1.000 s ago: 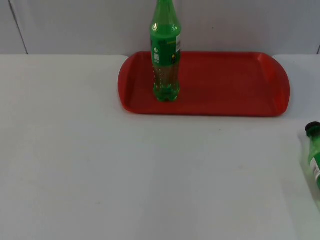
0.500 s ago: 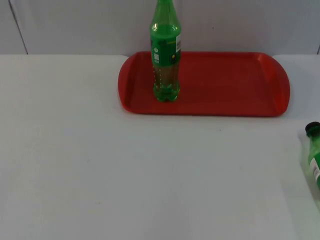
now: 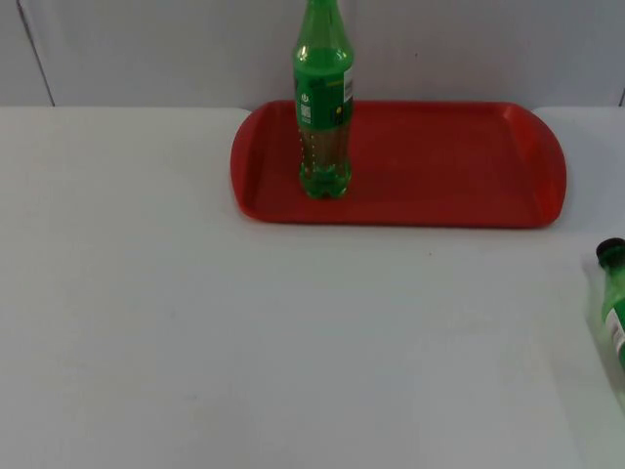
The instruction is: Place the bottle upright on the tray.
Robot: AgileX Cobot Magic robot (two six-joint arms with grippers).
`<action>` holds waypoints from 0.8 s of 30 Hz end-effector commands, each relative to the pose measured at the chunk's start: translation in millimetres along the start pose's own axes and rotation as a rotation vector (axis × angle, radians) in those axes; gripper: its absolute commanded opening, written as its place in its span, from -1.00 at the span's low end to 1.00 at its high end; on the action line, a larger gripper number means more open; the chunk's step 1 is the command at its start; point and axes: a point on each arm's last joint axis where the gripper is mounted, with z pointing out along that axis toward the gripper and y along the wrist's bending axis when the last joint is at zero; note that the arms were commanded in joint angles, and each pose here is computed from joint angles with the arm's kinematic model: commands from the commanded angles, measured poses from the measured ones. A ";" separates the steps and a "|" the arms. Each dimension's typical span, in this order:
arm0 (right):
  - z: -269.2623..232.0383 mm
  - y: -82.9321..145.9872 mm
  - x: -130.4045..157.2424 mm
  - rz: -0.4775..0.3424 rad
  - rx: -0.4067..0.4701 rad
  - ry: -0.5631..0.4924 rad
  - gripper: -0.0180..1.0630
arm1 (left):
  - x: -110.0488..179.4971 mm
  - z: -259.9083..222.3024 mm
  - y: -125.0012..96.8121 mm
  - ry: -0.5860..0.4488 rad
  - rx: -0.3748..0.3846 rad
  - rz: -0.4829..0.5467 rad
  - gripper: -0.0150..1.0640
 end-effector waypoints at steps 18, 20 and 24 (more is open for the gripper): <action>1.0 0.3 0.9 -0.006 0.000 -0.003 0.97 | 49.3 38.5 11.3 0.245 -0.077 -0.044 0.61; 1.0 0.3 0.9 -0.006 0.000 -0.003 0.97 | 49.3 38.5 11.3 0.245 -0.077 -0.044 0.61; 1.0 0.3 0.9 -0.006 0.000 -0.003 0.97 | 49.3 38.5 11.3 0.245 -0.077 -0.044 0.61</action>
